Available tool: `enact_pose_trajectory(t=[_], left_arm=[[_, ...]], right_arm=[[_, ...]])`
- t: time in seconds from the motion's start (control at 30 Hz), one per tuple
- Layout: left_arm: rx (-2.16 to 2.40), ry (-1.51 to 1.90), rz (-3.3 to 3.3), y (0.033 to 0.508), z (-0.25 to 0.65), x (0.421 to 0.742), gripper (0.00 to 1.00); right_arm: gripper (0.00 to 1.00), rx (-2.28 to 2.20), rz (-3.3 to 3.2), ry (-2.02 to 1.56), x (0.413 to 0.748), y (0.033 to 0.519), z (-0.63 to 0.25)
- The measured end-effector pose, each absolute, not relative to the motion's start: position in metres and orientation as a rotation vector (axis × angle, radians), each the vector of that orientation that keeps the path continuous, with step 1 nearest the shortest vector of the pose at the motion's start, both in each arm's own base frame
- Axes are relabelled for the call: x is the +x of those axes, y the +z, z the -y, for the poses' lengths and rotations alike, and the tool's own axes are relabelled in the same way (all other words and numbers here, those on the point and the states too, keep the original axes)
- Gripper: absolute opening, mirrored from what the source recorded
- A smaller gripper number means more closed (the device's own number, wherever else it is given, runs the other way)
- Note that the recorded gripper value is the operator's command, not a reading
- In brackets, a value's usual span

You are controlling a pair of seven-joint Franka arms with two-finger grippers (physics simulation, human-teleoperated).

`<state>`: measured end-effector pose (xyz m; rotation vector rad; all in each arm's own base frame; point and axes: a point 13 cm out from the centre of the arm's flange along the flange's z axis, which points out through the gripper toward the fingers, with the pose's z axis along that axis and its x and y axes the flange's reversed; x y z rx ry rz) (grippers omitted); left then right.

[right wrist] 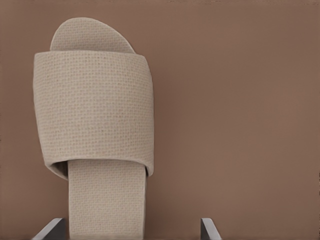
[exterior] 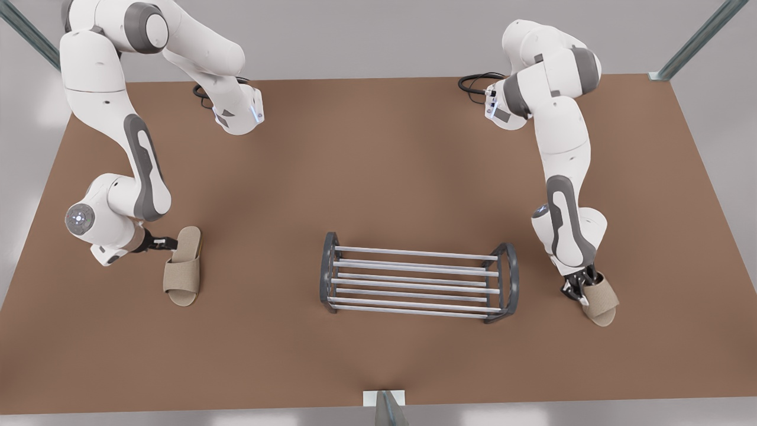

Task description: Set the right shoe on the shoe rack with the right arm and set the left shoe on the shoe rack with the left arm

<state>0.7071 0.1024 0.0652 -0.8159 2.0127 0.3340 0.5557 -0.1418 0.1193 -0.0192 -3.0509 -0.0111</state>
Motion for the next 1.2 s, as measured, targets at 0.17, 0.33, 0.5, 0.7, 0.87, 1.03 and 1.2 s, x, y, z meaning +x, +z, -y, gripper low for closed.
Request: enact_pose_trajectory(t=[0.17,0.33,0.5,0.7,0.87,1.03,1.2], left_arm=[[-0.818,0.27,-1.99,0.097,-0.084,0.72,0.21],[-0.876,0.092,-1.957,0.183,-0.071,0.735,0.21],[-0.859,-0.348,-1.963,0.332,0.023,0.734,0.21],[-0.482,-0.896,-2.045,0.46,0.312,0.675,0.21],[-0.375,-0.996,-2.162,0.416,0.409,0.644,0.21],[-0.443,-0.941,-2.276,0.316,0.411,0.661,0.21],[-0.518,-0.868,-2.292,0.27,0.376,0.687,0.21]], right_arm=[[1.0,0.004,3.06,-0.037,0.566,0.097,0.139],[1.0,0.02,3.073,-0.043,0.567,0.086,0.141],[1.0,0.038,3.066,-0.057,0.565,0.064,0.139],[1.0,0.055,3.085,-0.066,0.571,0.056,0.132],[1.0,0.059,3.092,-0.081,0.575,0.052,0.126],[1.0,0.072,3.109,-0.087,0.586,0.045,0.121],[1.0,0.078,3.13,-0.084,0.594,0.049,0.122]])
